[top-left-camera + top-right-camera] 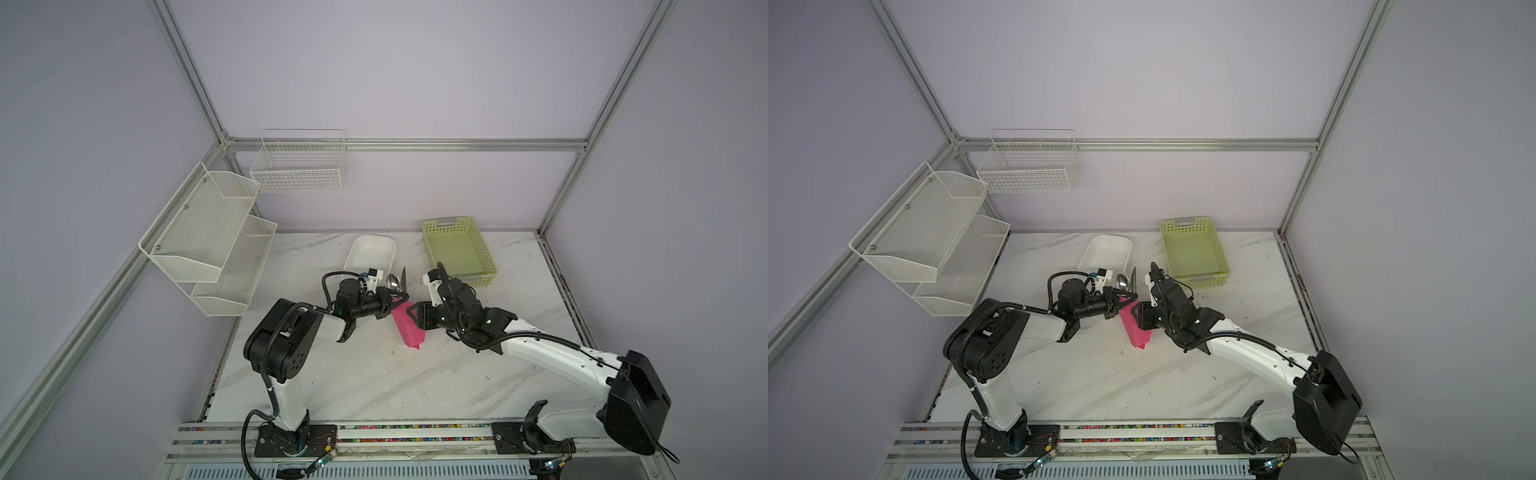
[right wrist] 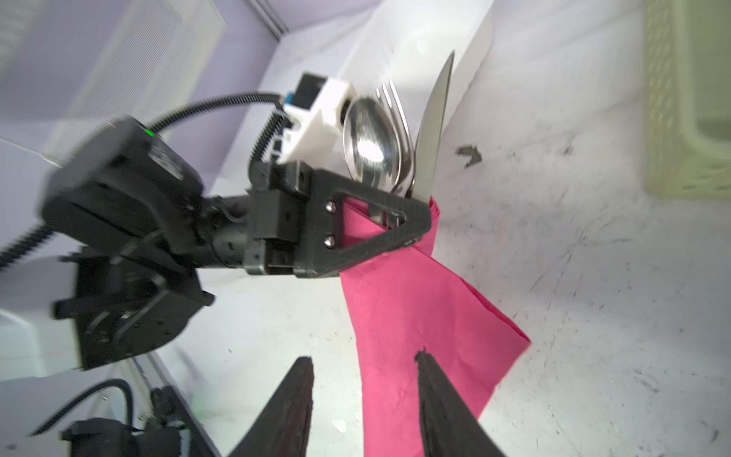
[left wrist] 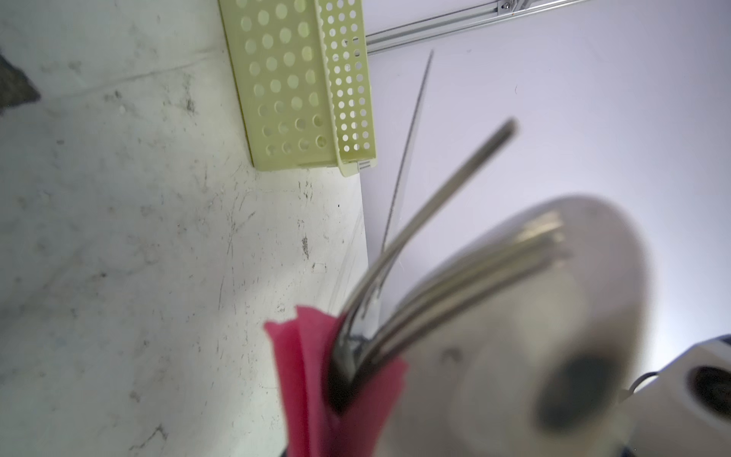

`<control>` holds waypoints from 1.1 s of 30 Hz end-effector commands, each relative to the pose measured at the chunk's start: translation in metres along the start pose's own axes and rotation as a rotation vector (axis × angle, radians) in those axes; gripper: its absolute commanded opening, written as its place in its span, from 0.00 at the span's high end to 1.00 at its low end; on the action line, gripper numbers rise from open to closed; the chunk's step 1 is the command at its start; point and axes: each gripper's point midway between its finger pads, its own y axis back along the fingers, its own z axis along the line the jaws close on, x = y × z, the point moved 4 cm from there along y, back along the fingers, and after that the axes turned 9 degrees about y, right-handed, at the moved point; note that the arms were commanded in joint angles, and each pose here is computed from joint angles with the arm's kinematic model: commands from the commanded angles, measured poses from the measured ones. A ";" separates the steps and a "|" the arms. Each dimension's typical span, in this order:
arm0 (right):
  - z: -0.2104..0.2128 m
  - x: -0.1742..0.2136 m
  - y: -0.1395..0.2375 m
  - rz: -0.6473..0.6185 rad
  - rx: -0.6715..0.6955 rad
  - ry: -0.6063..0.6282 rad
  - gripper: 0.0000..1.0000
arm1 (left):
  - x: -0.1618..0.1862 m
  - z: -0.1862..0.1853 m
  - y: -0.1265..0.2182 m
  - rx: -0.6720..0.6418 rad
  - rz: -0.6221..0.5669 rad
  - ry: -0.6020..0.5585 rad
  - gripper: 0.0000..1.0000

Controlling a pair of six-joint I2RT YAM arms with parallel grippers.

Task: Place the utensils on the paper napkin and roll it up
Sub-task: 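Lift the upright napkin bundle off the table with both grippers, moving farther from the robot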

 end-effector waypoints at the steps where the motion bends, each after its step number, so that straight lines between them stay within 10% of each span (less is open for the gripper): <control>1: 0.004 -0.027 0.023 -0.071 -0.040 0.009 0.52 | -0.013 -0.076 0.004 0.113 0.026 -0.252 1.00; 16: 0.031 -0.056 0.086 -0.355 -0.241 0.293 0.53 | 0.008 -0.190 0.039 0.257 0.084 -0.738 1.00; 33: 0.032 -0.044 0.072 -0.370 -0.302 0.316 0.49 | 0.043 -0.267 0.084 0.425 0.052 -0.936 1.00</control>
